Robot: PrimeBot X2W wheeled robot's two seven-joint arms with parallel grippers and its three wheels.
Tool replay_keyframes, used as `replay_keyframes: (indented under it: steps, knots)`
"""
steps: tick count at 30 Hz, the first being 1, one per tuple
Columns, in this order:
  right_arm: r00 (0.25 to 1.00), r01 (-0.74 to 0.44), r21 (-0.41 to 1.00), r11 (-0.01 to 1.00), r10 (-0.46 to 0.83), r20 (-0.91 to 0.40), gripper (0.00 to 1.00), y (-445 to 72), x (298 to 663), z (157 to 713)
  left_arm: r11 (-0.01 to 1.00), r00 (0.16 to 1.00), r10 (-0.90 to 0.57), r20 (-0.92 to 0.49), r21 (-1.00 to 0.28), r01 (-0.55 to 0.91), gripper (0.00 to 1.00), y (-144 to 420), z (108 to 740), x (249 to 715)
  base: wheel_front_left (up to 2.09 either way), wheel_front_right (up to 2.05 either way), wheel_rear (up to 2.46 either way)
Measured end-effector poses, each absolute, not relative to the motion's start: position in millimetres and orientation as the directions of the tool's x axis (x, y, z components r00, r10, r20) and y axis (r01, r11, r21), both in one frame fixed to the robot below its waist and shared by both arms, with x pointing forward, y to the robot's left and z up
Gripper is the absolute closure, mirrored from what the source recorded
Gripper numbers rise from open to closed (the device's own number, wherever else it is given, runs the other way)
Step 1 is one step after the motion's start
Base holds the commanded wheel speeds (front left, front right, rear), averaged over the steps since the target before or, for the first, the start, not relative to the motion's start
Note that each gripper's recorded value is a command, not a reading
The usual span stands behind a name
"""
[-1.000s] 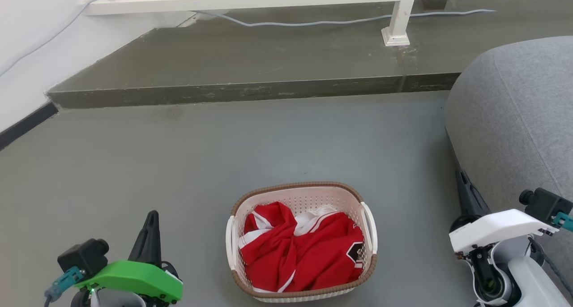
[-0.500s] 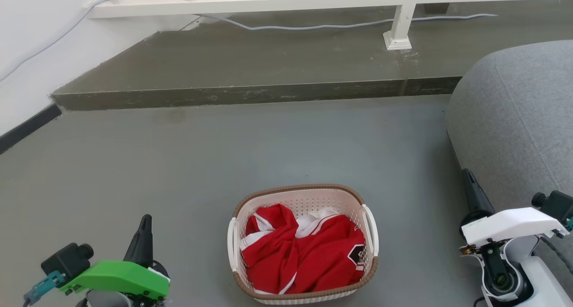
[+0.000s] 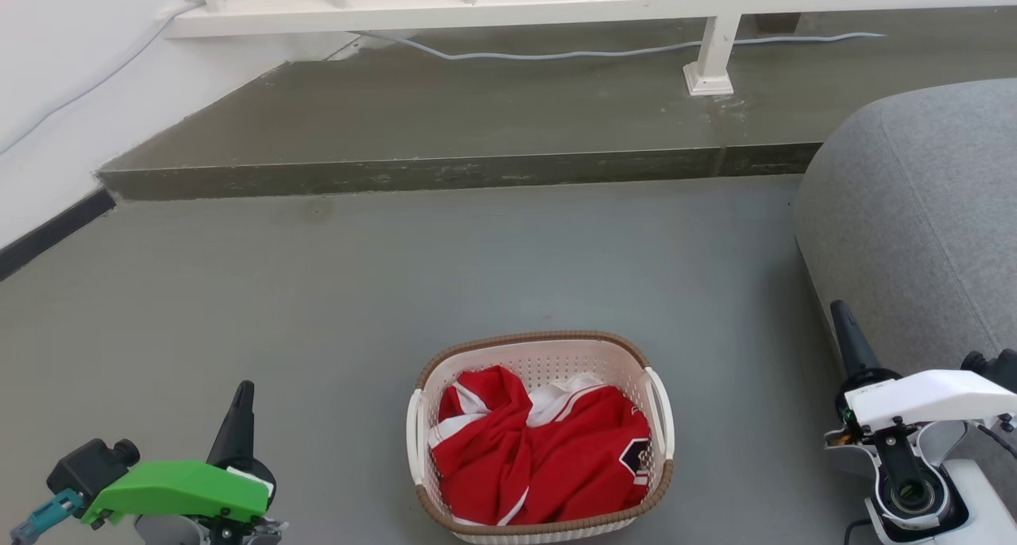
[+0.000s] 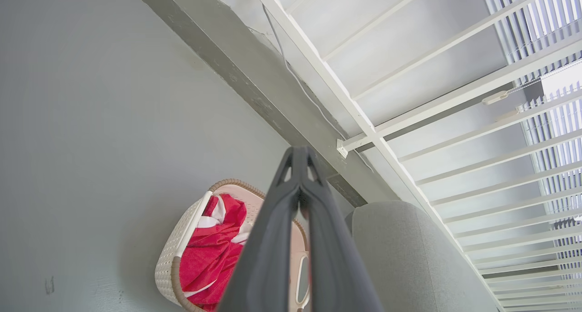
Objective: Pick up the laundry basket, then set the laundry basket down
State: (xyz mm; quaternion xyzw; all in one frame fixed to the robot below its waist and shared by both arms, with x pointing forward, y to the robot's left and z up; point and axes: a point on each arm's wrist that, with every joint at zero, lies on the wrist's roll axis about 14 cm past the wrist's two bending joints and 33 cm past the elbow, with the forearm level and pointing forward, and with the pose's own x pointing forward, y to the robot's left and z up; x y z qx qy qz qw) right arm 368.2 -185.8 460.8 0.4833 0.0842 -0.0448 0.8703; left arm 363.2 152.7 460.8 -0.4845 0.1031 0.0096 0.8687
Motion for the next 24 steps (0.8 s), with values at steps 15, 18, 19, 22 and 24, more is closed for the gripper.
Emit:
replay_keyframes:
  steps: [15, 18, 19, 22, 24]
  knots:
    - [0.985, 0.165, 0.925, 0.343, -0.001, -0.175, 1.0, -193, 369, 464, 0.348, 0.982, -0.074, -0.172, -0.927, -0.136, 1.0, 163, 464, 366, 0.0, 0.0, 0.0]
    - [0.985, 0.164, 0.937, 0.307, -0.004, -0.171, 1.0, -194, 369, 465, 0.311, 0.983, -0.074, -0.17, -0.94, -0.139, 1.0, 165, 464, 366, 0.0, 0.0, 0.0]
    - [0.986, 0.159, 0.943, 0.292, 0.0, -0.166, 1.0, -194, 370, 465, 0.298, 0.982, -0.072, -0.172, -0.944, -0.144, 1.0, 166, 463, 366, 0.0, 0.0, 0.0]
    - [0.987, 0.158, 0.956, 0.248, -0.004, -0.162, 1.0, -195, 370, 466, 0.257, 0.984, -0.063, -0.168, -0.955, -0.147, 1.0, 170, 463, 366, 0.0, 0.0, 0.0]
    - [0.988, 0.151, 0.963, 0.223, -0.007, -0.153, 1.0, -196, 371, 468, 0.232, 0.985, -0.062, -0.16, -0.962, -0.142, 1.0, 171, 465, 366, 0.0, 0.0, 0.0]
